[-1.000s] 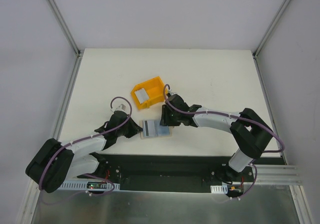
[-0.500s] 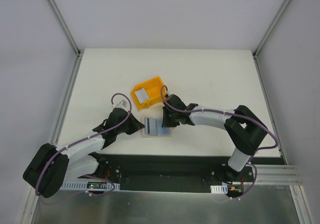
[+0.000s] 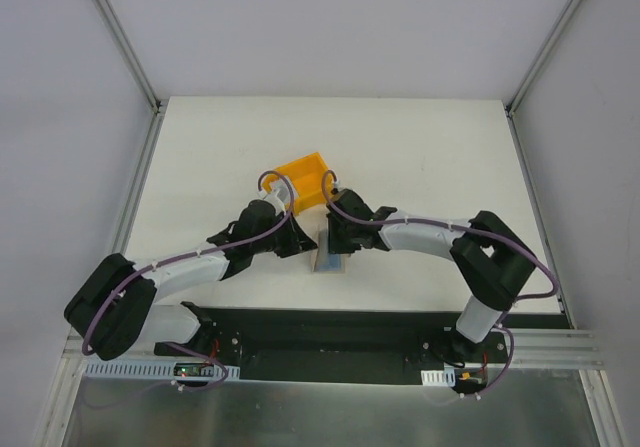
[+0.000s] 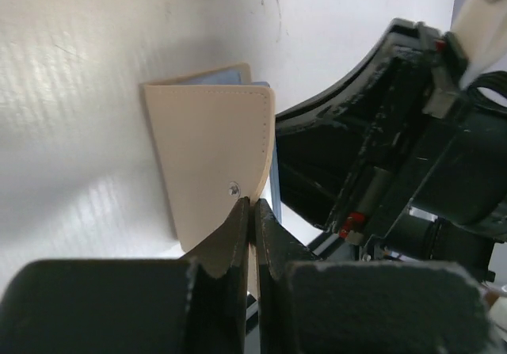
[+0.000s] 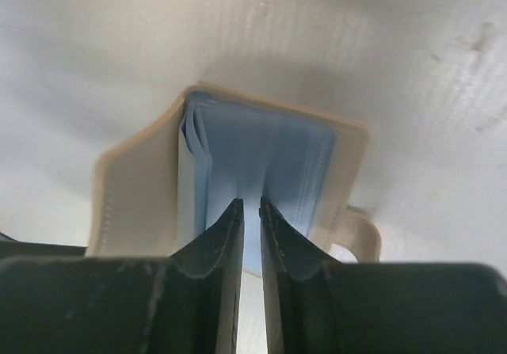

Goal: Put the credit cards into the card holder
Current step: Turn over the card slot in the card holder.

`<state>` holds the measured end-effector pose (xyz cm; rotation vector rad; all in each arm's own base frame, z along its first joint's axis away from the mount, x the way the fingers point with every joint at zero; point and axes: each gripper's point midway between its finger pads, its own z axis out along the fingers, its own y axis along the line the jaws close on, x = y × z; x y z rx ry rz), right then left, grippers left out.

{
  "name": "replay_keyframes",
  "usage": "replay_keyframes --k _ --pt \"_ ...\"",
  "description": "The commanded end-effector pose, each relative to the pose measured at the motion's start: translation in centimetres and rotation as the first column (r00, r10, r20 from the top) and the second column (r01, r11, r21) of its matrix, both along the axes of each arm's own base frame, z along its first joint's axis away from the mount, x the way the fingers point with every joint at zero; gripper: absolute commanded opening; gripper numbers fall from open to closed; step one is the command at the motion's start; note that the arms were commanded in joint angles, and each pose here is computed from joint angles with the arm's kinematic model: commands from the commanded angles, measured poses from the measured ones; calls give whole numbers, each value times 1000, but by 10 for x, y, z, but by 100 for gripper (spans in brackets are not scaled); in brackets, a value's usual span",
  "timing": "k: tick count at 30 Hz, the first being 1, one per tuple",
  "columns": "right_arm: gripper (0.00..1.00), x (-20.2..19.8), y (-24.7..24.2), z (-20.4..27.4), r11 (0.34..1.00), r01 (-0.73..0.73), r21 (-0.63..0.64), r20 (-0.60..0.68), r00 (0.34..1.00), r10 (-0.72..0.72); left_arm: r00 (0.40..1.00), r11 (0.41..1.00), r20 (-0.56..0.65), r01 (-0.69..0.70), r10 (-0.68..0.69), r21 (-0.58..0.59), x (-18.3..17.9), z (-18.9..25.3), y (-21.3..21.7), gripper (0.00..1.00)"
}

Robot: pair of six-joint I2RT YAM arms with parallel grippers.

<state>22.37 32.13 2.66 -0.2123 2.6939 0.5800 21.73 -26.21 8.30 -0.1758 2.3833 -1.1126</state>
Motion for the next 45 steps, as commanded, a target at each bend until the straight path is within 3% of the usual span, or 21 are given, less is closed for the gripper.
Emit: replay_keyframes --k 1,7,14,20,36,45 --pt "18 15 -28 26 995 91 -28 118 989 -87 997 1000 -80 13 -12 10 -6 -16 -6 0" --pt "29 24 -53 50 984 177 0 205 963 -174 983 988 -95 -152 155 39 -5 -31 30 0" --pt "34 9 -8 56 982 50 183 108 992 -70 952 951 -65 -292 299 104 -4 -42 67 0" --pt "36 0 8 35 979 42 200 2 999 -44 939 941 -112 -310 326 136 -12 -58 74 0" --pt "39 -12 5 7 992 38 119 -87 996 -28 936 940 -140 -301 323 159 -14 -68 74 0" --pt "39 -17 31 1 985 -19 174 -163 985 48 936 941 -143 -301 323 156 -14 -69 73 0"
